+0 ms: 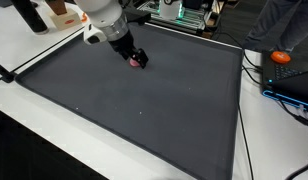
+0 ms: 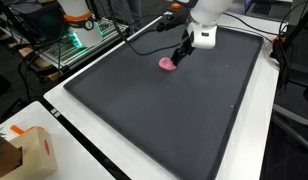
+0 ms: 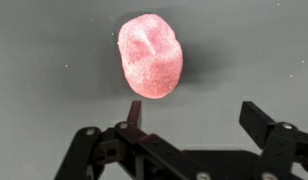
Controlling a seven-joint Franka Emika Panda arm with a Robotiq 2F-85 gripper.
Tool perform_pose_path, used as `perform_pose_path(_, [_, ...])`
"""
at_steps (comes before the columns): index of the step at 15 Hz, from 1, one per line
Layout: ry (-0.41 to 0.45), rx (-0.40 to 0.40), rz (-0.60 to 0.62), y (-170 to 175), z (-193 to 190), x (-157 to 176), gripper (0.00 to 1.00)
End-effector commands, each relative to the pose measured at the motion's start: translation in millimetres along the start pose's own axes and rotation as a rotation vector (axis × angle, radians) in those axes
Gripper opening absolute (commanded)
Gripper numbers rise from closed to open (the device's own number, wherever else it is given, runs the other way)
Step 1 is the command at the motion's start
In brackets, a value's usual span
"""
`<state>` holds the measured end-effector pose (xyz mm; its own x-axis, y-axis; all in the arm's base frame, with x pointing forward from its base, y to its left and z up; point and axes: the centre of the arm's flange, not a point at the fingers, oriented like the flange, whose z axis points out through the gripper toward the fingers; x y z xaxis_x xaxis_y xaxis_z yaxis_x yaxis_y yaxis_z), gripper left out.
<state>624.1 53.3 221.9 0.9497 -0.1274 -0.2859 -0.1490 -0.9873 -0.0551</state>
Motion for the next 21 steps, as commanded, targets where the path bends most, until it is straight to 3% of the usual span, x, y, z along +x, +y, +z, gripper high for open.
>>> perform_pose_path(1, [0.014, -0.042, -0.196, -11.0, -4.8, -2.8, 1.00])
perform_pose_path(11, [0.051, -0.077, -0.710, -34.6, -47.6, -30.1, 1.00])
perform_pose_path(21, [0.089, -0.075, -0.727, -44.3, -69.7, -26.8, 1.00])
